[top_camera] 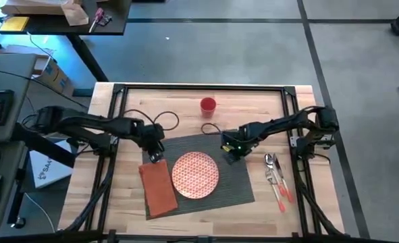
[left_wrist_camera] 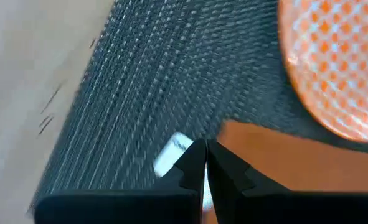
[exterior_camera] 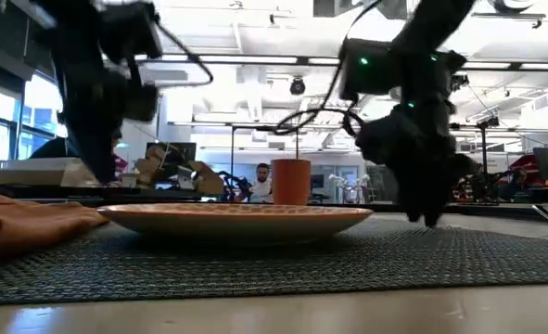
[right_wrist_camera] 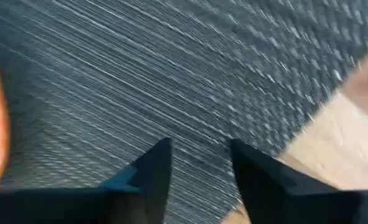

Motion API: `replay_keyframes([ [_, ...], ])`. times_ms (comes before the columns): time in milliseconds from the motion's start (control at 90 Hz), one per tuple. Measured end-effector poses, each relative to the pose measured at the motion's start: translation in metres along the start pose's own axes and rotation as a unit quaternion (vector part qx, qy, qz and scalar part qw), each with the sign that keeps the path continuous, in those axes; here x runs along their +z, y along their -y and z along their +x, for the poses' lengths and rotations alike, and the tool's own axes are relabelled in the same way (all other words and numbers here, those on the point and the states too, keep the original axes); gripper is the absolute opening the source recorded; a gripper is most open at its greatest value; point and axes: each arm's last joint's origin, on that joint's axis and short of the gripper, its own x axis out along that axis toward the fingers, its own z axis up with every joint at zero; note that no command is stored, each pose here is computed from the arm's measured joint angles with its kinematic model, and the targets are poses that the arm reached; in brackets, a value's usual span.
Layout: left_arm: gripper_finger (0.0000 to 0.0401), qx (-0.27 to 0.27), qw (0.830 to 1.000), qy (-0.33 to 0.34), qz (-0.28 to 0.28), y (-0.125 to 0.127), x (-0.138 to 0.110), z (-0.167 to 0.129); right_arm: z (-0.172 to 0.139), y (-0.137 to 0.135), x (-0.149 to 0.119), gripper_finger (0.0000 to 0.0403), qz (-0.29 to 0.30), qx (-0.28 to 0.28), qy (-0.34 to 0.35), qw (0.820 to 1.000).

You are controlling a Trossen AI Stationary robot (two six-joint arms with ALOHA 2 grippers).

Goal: Set table place
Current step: Adjust the gray tablemat, then put the orange cup to the top of the orange table napkin on the tablemat

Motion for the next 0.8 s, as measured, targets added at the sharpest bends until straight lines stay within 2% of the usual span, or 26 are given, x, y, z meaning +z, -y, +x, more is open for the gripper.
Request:
replay_keyframes([
  [167, 0.0000, 0.030, 0.999, 0.003, 0.036, -0.010, 0.000, 0.030, 0.009, -0.005, -0.022, 0.0059, 0.020, -0.006, -0.015, 1.000],
  [333, 0.0000, 0.023, 0.999, 0.019, 0.029, -0.011, 0.007, 0.038, 0.013, -0.014, -0.040, 0.0045, 0.015, -0.015, -0.007, 1.000],
  [511, 0.0000, 0.012, 1.000, 0.019, 0.008, -0.002, 0.011, 0.017, -0.005, -0.012, -0.044, 0.0057, 0.017, -0.026, 0.002, 1.000],
  [711, 0.0000, -0.001, 0.996, 0.083, 0.023, 0.013, 0.029, -0.025, -0.051, -0.009, -0.030, 0.0101, 0.006, 0.014, 0.032, 0.999],
  [800, 0.0000, -0.014, 0.991, 0.132, 0.025, 0.020, 0.039, -0.053, -0.076, -0.013, -0.013, 0.0128, -0.009, 0.063, 0.070, 0.995],
])
